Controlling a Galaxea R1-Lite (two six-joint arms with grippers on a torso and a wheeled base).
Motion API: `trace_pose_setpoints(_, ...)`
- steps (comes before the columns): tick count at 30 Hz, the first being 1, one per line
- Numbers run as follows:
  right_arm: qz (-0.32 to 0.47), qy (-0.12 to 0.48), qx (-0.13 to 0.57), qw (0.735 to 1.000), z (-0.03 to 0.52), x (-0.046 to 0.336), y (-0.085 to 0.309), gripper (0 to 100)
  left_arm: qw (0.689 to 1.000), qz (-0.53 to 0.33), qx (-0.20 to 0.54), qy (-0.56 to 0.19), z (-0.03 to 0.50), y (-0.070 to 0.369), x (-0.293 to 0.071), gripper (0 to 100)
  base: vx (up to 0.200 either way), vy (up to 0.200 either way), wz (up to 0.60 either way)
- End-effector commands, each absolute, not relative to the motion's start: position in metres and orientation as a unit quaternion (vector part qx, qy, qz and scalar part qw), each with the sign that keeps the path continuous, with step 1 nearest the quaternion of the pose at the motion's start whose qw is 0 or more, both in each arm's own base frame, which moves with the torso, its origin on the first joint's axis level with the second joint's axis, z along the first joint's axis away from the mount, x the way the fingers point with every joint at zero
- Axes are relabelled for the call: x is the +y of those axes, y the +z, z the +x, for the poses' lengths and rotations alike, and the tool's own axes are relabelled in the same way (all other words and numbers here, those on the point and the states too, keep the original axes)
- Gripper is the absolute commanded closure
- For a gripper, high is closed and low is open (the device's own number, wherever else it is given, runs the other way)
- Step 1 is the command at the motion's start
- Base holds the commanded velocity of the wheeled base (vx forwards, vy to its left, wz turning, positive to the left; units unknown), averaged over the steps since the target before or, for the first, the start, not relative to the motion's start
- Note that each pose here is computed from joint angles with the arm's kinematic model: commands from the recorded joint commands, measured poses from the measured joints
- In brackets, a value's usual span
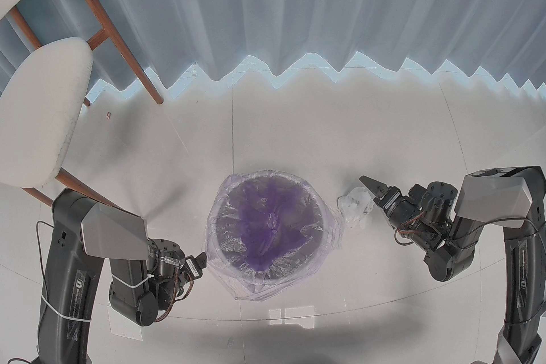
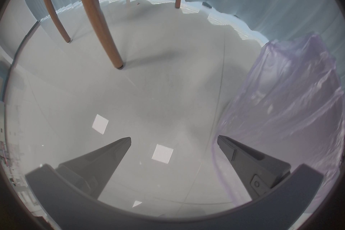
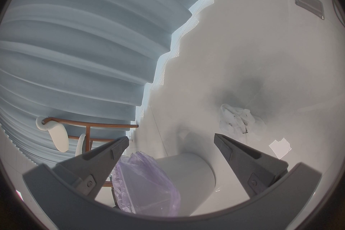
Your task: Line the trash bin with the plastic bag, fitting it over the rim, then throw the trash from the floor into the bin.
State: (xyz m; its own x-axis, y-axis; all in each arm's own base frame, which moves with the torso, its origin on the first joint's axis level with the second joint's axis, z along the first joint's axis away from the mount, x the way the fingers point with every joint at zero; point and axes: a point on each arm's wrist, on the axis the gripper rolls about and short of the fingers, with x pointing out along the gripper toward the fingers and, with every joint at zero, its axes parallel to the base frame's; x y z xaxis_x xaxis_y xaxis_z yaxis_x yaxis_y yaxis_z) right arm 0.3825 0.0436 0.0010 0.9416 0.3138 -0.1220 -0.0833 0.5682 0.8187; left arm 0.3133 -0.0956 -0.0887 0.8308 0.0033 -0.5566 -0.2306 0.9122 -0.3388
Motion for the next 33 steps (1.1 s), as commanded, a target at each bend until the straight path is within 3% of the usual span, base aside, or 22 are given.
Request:
trace_pose_setpoints(1, 0.450, 0.117, 0.122, 0.877, 0.383, 0.044, 0.000, 0, 0.941, -0.205, 0.265, 0.049, 0.309, -0.088, -0.099, 0, 0.000, 0.000, 0.00)
trace_pose_setpoints(6, 0.451, 0.117, 0.120, 0.877, 0.384, 0.044, 0.000, 0, 0.940, -0.195, 0.277, 0.038, 0.299, -0.089, -0.108, 0, 0.000, 0.000, 0.00)
trace_pose_setpoints(23, 0.452, 0.114, 0.133, 0.875, 0.380, 0.046, -0.004, 0, 0.944, -0.219, 0.239, -0.054, 0.236, 0.017, -0.106, 0, 0.000, 0.000, 0.00)
trace_pose_setpoints(28, 0.438, 0.122, 0.153, 0.878, 0.363, 0.053, 0.001, 0, 0.940, -0.207, 0.222, -0.155, 0.195, 0.054, -0.110, 0, 0.000, 0.000, 0.00)
trace_pose_setpoints(33, 0.381, 0.141, 0.150, 0.901, 0.346, 0.059, 0.017, 0, 0.930, -0.207, 0.182, -0.242, 0.173, 0.082, -0.126, 0, 0.000, 0.000, 0.00)
